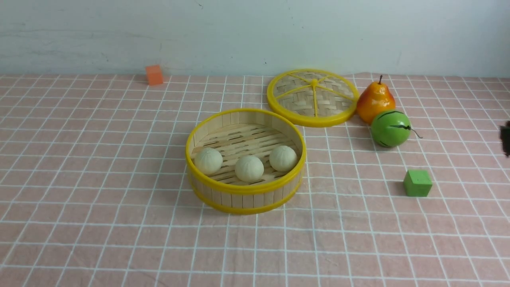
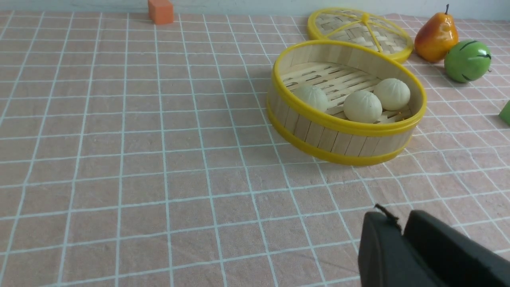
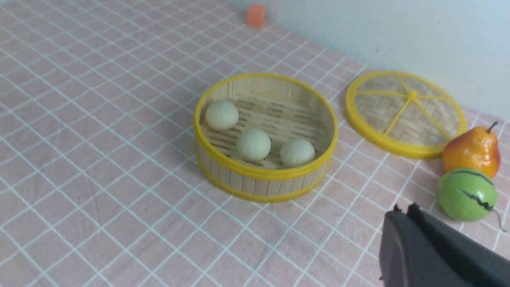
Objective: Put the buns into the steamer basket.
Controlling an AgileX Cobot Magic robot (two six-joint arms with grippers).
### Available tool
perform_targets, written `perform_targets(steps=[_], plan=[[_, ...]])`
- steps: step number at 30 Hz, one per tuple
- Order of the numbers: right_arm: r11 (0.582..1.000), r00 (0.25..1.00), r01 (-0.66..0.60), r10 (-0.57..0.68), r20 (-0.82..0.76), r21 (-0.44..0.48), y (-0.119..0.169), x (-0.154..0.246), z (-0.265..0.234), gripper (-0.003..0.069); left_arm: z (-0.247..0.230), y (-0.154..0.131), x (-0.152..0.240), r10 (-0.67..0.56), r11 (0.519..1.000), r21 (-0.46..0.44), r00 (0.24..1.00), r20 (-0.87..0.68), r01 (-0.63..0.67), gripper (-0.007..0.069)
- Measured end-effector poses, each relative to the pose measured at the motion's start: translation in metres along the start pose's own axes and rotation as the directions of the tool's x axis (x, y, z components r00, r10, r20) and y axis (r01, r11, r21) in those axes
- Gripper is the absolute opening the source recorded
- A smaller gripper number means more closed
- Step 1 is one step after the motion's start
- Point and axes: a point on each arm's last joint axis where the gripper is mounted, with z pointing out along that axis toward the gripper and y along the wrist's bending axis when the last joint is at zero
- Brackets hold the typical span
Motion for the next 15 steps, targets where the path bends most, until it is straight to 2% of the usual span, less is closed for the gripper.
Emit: perform_targets(steps=[9, 15], plan=[[1.000, 0.995, 0.015, -0.015, 0.099, 0.004, 0.006, 0.010, -0.043, -0.0003, 0.000, 0.000, 0.000, 0.000, 1.000, 0.000, 1.000, -0.001, 0.000, 0.0085], [1.000, 0.991, 0.011, -0.013, 0.135, 0.010, 0.006, 0.018, -0.045, -0.0002, 0.000, 0.000, 0.000, 0.000, 1.000, 0.000, 1.000, -0.001, 0.000, 0.0092]])
